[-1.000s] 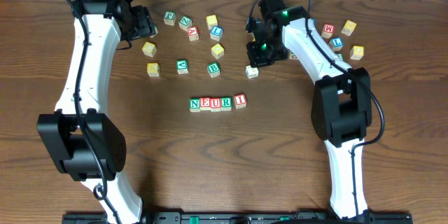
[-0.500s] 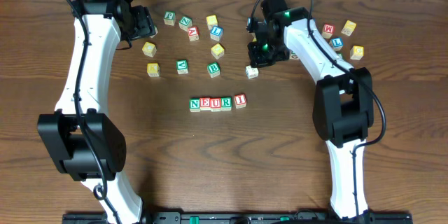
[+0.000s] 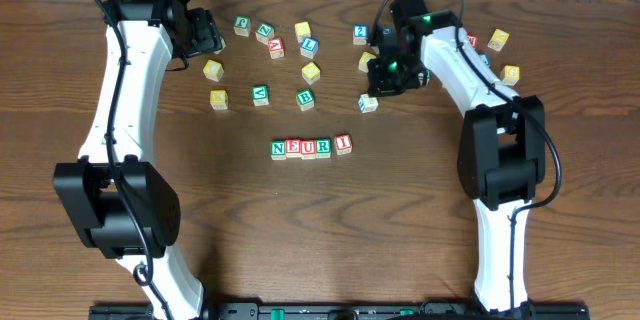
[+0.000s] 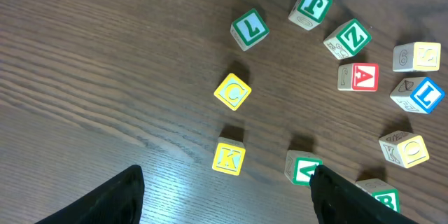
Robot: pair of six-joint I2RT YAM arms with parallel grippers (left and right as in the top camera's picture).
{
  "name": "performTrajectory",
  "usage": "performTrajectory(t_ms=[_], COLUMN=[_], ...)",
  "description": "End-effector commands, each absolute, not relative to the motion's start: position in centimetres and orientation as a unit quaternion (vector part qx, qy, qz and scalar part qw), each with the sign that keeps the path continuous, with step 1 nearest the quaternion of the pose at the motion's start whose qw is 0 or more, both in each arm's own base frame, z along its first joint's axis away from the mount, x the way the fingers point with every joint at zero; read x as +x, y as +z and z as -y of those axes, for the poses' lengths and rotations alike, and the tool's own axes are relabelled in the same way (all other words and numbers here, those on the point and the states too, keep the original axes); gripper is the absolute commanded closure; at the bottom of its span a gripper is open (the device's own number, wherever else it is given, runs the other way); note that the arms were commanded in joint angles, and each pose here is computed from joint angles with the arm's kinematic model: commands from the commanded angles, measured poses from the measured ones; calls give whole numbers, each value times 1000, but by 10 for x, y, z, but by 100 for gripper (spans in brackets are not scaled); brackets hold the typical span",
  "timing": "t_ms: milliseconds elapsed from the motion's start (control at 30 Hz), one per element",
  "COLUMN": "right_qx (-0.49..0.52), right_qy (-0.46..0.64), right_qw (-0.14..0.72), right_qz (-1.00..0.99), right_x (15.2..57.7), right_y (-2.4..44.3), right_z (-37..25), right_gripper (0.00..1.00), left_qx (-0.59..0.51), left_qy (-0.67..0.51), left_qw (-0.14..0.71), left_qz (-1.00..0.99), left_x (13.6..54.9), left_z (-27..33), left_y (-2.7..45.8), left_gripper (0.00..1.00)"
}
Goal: Spell out NEURIPS
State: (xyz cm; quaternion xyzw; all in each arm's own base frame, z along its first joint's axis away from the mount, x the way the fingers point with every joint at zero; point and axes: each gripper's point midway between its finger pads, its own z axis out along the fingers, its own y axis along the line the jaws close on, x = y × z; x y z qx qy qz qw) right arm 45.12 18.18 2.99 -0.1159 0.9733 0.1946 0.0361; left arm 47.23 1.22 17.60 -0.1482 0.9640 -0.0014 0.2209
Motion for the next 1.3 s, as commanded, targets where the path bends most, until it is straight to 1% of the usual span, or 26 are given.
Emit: performTrajectory(t_ms=[0,233,500,667,800,833,900,967,1033,1100,1167,1200,1267], right_qx=[-91,-88,-88,-90,-94,-95,-110,-135,-145,-150,-157,-156,-136], right_qy=[131,124,125,126,110,105,98,98,98,99,101,100,84], right_qw=[-3,-20,-16,-5,26,34,51,63,70,76,86,91,104], right_qz=[-987,-988,-988,-988,-989,-989,-988,-984,-982,-981,-979,-978,-982], right_x=[441,431,433,435,444,446,449,449,451,453,457,459,467], right_y=[-6,-12,-10,5,34,40,52,61,63,63,60,60,56], right_z=[-146,-141,-142,-142,-139,-137,-136,-138,-142,-147,-155,-158,-160], right_gripper=[99,99,99,99,98,96,88,76,73,73,76,78,87], left_qx=[-147,-147,-147,-147,-147,-147,-147,-147,-147,-147,-147,-147,-147], left_qy=[3,3,3,3,2,3,2,3,2,2,2,2,2], left_qw=[214,214,214,214,214,214,214,214,214,214,214,214,214], left_qz=[-966,-966,-966,-966,-966,-966,-966,-966,-966,-966,-966,-966,-966], left_x=[469,469,468,469,469,469,469,469,469,469,469,469,469], left_z=[-12,-12,-12,-12,-12,-12,-12,-12,-12,-12,-12,-12,-12], left_y=[172,172,172,172,172,172,172,172,172,172,172,172,172], left_gripper=[25,25,25,25,25,25,25,25,25,25,25,25,25])
